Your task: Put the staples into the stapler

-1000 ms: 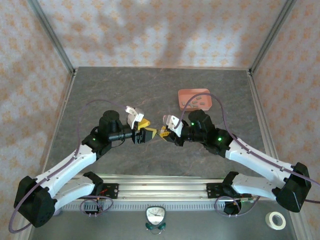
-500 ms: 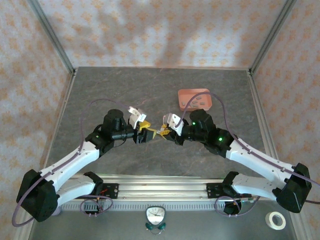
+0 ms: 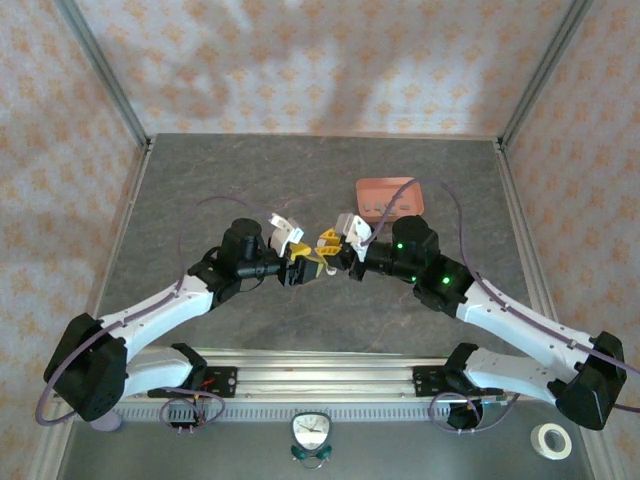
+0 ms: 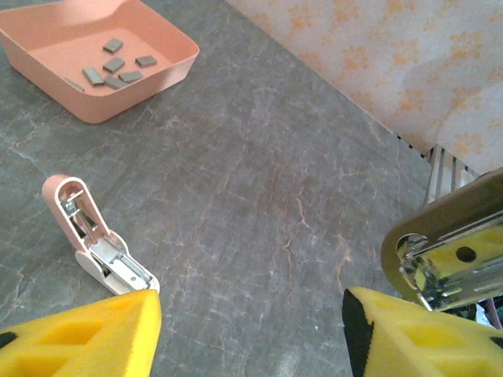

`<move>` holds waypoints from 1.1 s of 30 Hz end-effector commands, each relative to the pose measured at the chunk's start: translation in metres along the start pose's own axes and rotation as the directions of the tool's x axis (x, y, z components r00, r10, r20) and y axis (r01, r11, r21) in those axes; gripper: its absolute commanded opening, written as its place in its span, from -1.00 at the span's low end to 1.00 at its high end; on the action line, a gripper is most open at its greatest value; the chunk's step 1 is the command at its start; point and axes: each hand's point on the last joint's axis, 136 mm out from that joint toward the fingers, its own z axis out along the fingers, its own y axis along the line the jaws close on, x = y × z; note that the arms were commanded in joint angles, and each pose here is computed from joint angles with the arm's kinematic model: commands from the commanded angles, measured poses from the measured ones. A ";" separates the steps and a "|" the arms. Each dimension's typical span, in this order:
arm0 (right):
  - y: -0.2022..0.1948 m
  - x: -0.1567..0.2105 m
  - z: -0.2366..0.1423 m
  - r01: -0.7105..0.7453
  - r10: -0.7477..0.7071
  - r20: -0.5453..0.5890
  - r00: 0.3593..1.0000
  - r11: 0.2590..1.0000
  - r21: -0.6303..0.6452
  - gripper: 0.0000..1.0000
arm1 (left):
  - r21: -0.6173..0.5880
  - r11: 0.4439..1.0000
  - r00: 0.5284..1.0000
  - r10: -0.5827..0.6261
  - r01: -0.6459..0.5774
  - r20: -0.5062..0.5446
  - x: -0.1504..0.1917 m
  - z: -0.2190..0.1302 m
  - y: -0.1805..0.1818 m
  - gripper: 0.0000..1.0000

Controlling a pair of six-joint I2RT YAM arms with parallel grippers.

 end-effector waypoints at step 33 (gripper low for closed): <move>0.024 0.007 -0.012 -0.037 0.032 -0.028 0.999 0.979 -0.202 -1.00 | 0.189 0.756 0.780 0.611 -0.626 0.137 -0.001 -0.041 -0.067 0.39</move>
